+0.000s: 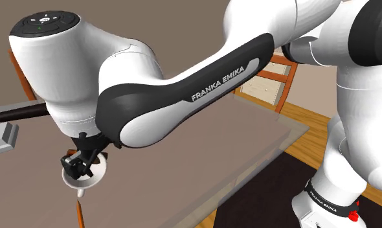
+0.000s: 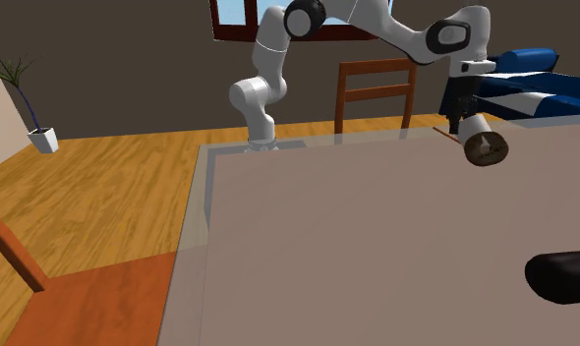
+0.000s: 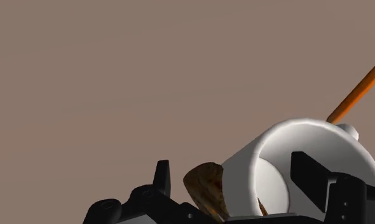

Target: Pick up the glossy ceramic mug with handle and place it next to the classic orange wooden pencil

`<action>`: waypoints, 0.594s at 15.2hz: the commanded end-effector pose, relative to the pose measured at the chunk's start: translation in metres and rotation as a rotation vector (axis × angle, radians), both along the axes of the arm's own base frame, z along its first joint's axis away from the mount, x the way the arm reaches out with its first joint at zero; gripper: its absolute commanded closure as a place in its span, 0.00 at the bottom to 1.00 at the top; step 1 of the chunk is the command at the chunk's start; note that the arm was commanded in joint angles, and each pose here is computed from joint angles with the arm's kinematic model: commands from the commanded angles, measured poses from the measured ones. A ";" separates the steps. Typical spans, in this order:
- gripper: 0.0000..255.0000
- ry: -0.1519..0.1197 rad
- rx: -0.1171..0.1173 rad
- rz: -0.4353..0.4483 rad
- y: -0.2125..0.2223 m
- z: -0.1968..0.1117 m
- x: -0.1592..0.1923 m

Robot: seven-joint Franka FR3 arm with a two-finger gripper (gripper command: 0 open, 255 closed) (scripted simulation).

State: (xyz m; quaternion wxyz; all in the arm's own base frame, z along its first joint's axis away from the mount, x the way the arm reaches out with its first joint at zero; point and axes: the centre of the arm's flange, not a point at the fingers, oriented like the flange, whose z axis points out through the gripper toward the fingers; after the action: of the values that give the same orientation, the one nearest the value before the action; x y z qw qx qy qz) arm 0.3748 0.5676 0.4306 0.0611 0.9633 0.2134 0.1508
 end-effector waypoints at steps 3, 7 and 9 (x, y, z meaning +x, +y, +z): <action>0.00 0.000 -0.001 0.000 0.002 0.032 -0.013; 0.00 0.000 -0.001 0.000 0.002 0.032 -0.013; 0.00 0.000 -0.001 0.000 0.002 0.032 -0.013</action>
State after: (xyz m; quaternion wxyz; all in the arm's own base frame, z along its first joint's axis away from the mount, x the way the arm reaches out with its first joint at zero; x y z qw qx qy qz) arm 0.3621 0.5696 0.4630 0.0614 0.9633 0.2135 0.1508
